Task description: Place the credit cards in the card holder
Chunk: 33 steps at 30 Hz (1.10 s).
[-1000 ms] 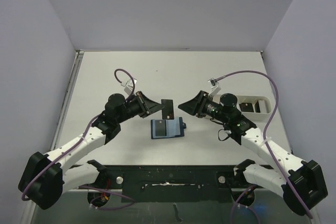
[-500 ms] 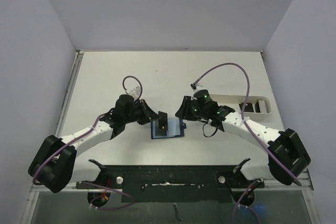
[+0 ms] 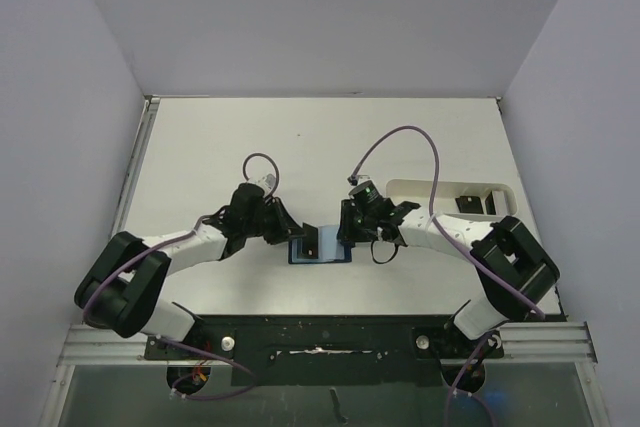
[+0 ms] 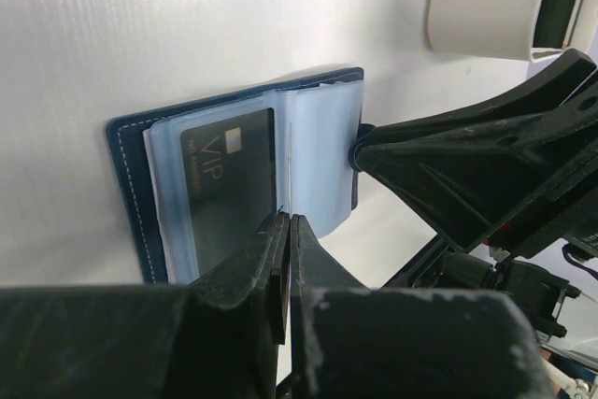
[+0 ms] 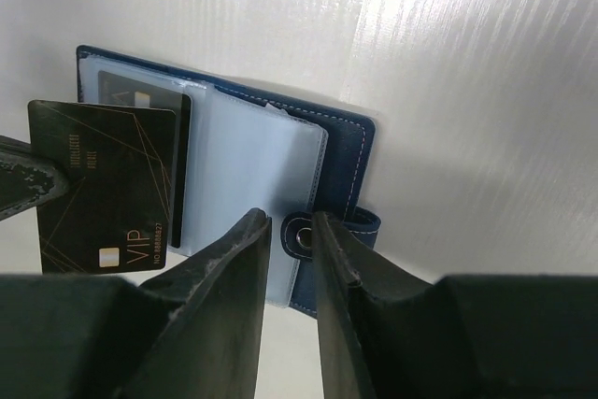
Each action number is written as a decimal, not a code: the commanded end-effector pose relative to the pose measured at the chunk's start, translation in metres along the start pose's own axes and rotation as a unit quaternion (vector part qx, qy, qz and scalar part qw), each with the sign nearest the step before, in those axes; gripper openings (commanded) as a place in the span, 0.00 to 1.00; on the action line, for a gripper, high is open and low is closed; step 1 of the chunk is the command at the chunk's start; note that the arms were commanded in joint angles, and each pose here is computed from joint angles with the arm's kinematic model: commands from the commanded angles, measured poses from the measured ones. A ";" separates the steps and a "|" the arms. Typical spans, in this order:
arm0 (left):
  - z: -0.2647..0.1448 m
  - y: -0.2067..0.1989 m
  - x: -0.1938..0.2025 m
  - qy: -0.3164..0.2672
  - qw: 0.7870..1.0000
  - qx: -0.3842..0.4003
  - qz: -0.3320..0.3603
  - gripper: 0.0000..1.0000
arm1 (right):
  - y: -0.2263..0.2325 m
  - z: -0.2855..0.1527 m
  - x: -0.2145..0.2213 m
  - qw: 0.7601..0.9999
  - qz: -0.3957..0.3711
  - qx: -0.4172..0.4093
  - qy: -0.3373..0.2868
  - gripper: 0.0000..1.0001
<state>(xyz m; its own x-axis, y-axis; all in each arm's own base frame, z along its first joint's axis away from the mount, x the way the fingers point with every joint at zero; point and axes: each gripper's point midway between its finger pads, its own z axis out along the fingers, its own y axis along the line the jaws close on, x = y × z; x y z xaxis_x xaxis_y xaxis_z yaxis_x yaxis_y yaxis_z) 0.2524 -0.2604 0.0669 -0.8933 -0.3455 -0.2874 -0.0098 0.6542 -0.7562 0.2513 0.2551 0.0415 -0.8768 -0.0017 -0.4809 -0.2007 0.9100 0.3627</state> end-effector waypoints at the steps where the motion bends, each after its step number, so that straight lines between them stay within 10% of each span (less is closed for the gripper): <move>1: 0.006 -0.010 -0.009 -0.011 0.999 0.031 0.017 0.00 | -0.001 0.003 -0.007 1.000 -0.017 0.014 -0.018 0.26; 33: 0.038 0.014 0.003 0.015 0.999 0.033 0.018 0.00 | -0.020 0.011 0.012 0.999 -0.017 0.048 -0.002 0.24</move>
<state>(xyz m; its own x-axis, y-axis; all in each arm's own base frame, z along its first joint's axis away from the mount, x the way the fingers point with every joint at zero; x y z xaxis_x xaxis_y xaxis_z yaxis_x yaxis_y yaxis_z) 0.2559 -0.2769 0.0305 -0.9202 -0.2955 -0.2567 0.0200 0.6196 -0.7847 0.2501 0.2463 0.0256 -0.8751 -0.0209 -0.4836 -0.1870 0.9361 0.2980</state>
